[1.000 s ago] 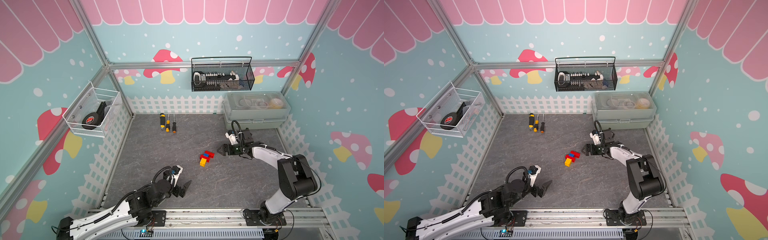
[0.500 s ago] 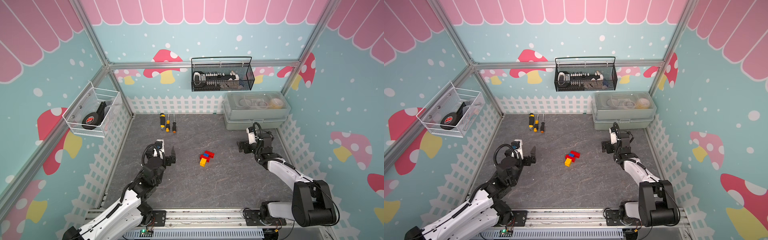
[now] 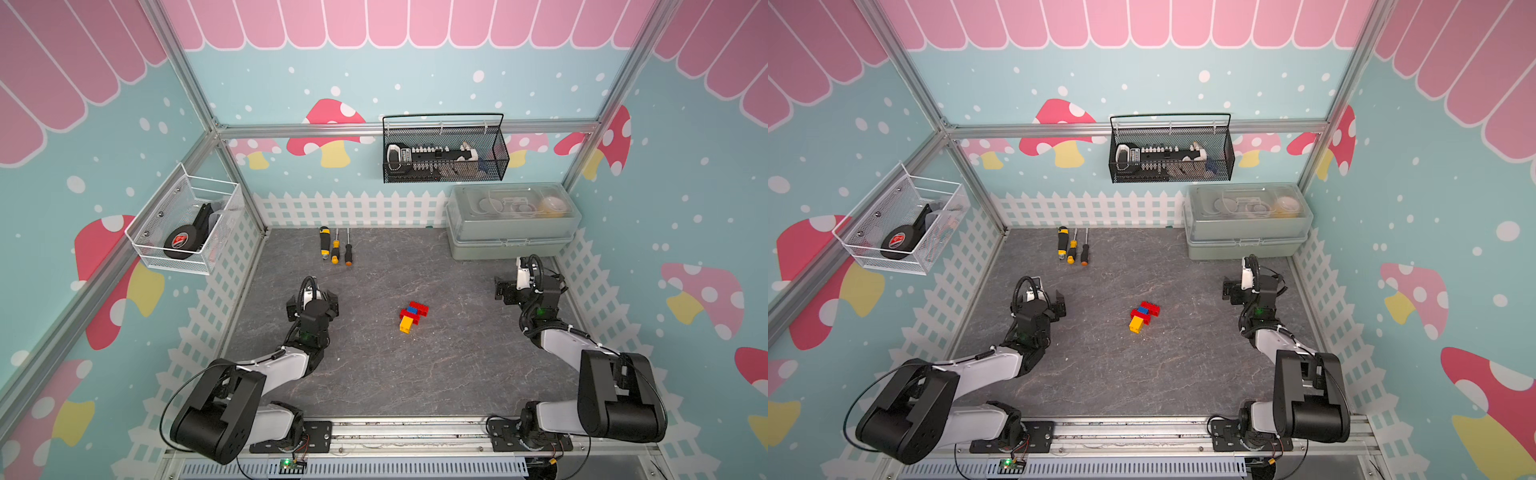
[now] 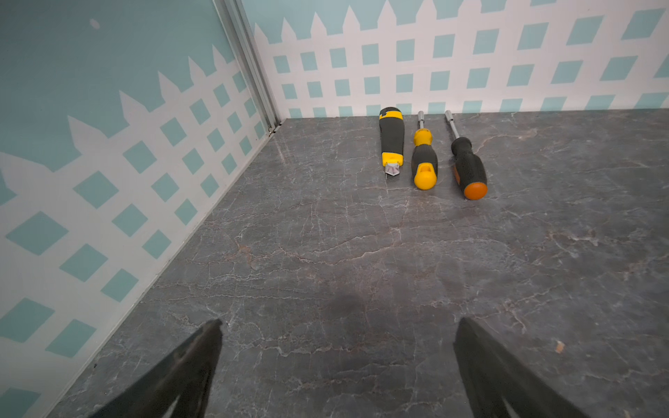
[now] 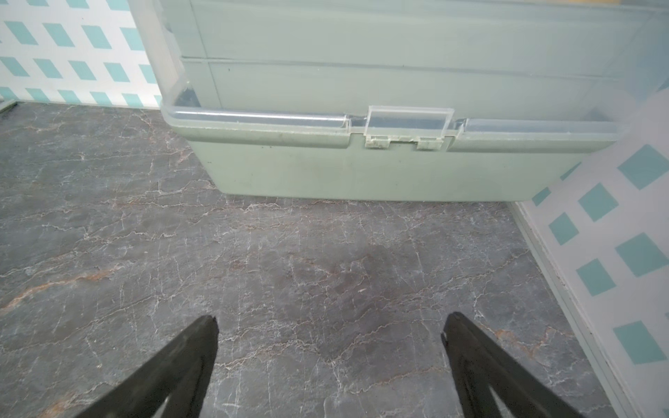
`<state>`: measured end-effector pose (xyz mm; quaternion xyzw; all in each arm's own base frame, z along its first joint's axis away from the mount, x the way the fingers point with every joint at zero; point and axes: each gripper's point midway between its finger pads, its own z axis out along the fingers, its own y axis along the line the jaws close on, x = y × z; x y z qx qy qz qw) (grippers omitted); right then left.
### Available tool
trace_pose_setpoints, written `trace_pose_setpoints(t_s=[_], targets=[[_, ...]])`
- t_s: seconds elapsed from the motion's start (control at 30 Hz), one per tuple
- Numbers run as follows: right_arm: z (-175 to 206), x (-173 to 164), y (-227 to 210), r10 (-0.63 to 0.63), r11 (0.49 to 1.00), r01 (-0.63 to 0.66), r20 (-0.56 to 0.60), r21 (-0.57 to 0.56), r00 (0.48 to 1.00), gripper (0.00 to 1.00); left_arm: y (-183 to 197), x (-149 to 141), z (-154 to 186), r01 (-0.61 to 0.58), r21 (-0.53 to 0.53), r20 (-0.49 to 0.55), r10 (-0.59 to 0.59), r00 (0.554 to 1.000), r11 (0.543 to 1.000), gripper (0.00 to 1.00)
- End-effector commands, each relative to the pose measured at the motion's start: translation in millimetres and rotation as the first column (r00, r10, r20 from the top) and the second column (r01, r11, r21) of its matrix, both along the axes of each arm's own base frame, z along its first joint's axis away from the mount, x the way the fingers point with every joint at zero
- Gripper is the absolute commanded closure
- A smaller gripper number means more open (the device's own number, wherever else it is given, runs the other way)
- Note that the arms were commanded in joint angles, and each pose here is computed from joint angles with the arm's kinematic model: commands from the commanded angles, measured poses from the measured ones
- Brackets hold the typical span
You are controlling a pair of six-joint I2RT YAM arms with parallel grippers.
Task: Assemble the letter f with lego
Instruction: Reset both arms
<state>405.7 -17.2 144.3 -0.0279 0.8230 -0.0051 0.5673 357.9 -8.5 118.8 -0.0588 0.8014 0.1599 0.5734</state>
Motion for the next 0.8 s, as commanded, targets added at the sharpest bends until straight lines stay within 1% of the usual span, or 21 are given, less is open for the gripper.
trace_pose_setpoints(t_s=[0.0, 0.07, 0.2, 0.23, 0.33, 0.47, 0.6, 0.67, 0.7, 0.77], targets=[[8, -4, -5, -0.008, 0.999, 0.009, 0.024, -0.033, 1.000, 0.01, 8, 15, 34, -0.041, 0.013, 0.135, 0.039, 0.990, 0.999, 0.01], [9, -6, -7, -0.017, 0.999, 0.018, 0.033, -0.029, 0.999, 0.01, 10, 16, 35, -0.040, 0.029, 0.148, 0.035, 0.988, 0.999, 0.01], [7, -8, -7, -0.017, 1.000, 0.018, 0.035, -0.021, 0.999, 0.01, 19, 17, 25, -0.044, 0.008, 0.182, 0.042, 0.982, 0.999, 0.01], [6, -9, -6, -0.016, 1.000, 0.017, 0.032, -0.018, 0.999, 0.01, 19, 19, 31, -0.042, 0.009, 0.218, 0.039, 0.975, 0.999, 0.01], [6, -14, -5, -0.014, 1.000, 0.015, 0.052, -0.014, 0.999, 0.01, 20, 19, 23, -0.027, -0.009, 0.171, 0.028, 0.985, 1.000, 0.01], [4, -24, -7, -0.036, 0.999, 0.036, 0.088, -0.007, 0.995, 0.01, 24, 20, 23, -0.023, -0.031, 0.183, 0.029, 0.983, 0.999, 0.01], [-11, -34, -12, -0.075, 0.997, 0.076, 0.127, -0.003, 0.989, 0.01, 25, 22, 22, -0.017, -0.039, 0.181, 0.024, 0.983, 0.999, 0.01], [-14, -34, -11, -0.064, 0.998, 0.065, 0.146, -0.002, 0.987, 0.01, 26, 21, 22, -0.017, -0.046, 0.181, 0.025, 0.983, 0.999, 0.01], [-19, -34, -10, -0.062, 0.998, 0.063, 0.134, -0.007, 0.989, 0.01, 27, 20, 21, -0.013, -0.053, 0.182, 0.022, 0.983, 0.999, 0.01], [-24, -38, -13, -0.077, 0.997, 0.079, 0.157, -0.006, 0.985, 0.01, 31, 20, 18, -0.009, -0.078, 0.188, 0.023, 0.982, 0.997, 0.01]])
